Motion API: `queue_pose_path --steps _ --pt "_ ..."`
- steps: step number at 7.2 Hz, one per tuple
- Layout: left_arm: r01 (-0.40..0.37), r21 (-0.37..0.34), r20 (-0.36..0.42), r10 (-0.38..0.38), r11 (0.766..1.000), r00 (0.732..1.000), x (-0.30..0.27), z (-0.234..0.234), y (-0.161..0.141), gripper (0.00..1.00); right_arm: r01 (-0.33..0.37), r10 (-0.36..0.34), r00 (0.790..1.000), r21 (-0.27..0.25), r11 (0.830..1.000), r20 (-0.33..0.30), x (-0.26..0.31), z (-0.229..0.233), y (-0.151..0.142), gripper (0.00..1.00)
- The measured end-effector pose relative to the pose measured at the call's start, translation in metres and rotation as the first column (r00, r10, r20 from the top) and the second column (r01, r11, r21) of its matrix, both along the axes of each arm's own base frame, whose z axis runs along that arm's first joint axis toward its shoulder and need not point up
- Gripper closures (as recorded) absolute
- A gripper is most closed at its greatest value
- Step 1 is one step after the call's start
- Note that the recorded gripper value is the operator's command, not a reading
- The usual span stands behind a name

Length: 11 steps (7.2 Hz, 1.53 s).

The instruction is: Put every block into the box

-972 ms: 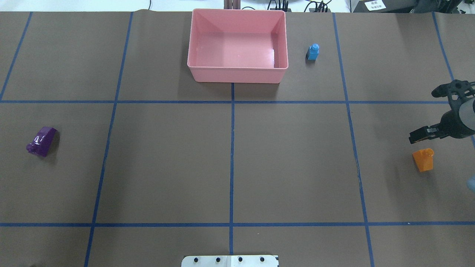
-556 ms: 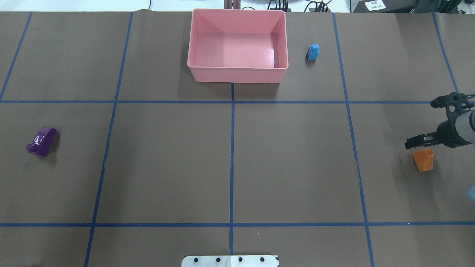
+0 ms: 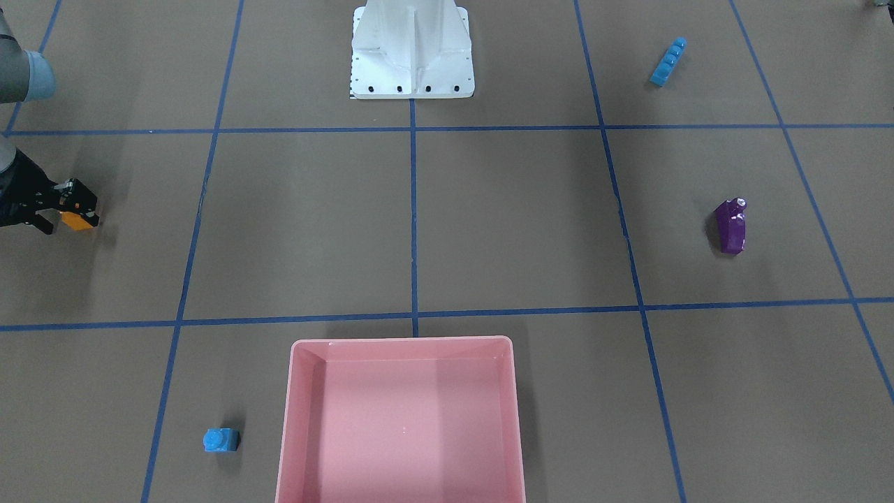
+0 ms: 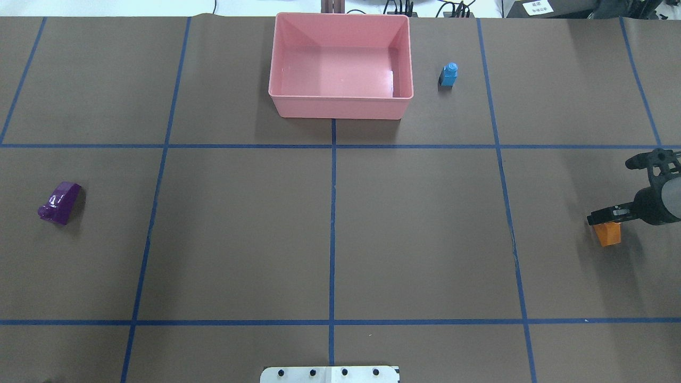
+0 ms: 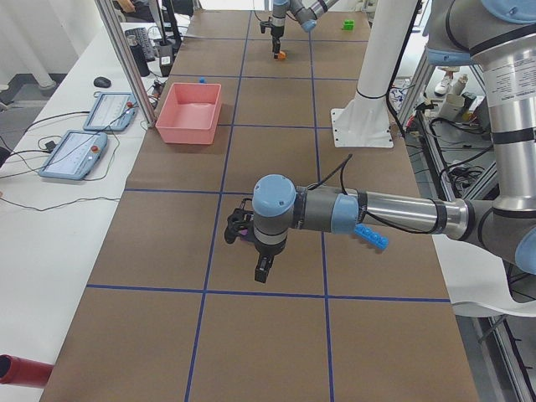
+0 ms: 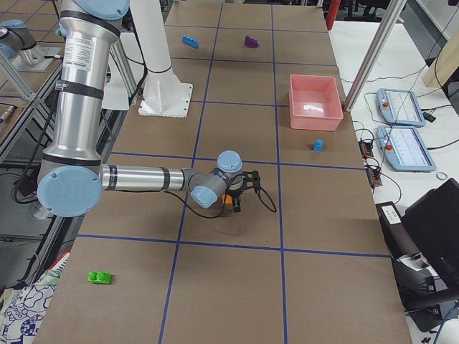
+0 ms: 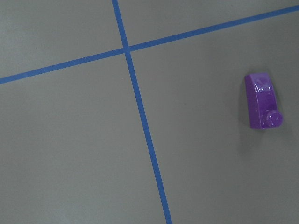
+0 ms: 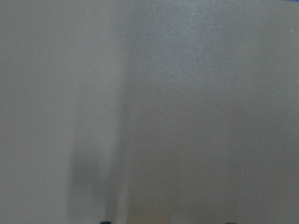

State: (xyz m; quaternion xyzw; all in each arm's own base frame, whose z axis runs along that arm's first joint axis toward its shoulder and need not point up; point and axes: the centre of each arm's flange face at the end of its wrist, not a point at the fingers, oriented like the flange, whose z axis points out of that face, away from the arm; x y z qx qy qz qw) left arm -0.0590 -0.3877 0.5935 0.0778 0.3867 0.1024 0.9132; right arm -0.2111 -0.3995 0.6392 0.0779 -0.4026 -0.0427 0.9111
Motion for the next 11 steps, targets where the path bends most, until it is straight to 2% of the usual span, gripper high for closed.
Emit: queue_pose_path --steps 1,4,6,7,11 --pt "0.000 0.001 0.000 0.000 1.000 1.000 0.000 0.000 0.000 0.00 0.002 -0.002 1.000 -0.005 1.000 0.000 -0.001 -0.009 0.000 1.00" --pt "0.000 0.000 0.000 0.000 1.000 1.000 0.000 0.000 0.000 0.00 0.001 -0.002 0.999 -0.048 0.999 -0.034 -0.001 -0.054 -0.001 1.00" --pt "0.000 0.000 0.000 0.000 1.000 1.000 0.000 0.000 -0.001 0.00 0.004 -0.004 1.000 -0.031 1.000 -0.019 -0.014 -0.082 -0.015 1.00" --pt "0.001 0.000 0.000 -0.001 1.000 1.000 0.000 0.000 -0.001 0.00 0.004 -0.004 1.000 -0.018 1.000 -0.008 -0.033 -0.114 -0.039 1.00" --pt "0.001 0.000 -0.001 -0.001 1.000 1.000 0.000 0.000 -0.001 0.00 -0.015 0.015 1.000 -0.024 1.000 -0.013 -0.118 -0.290 -0.155 1.00"
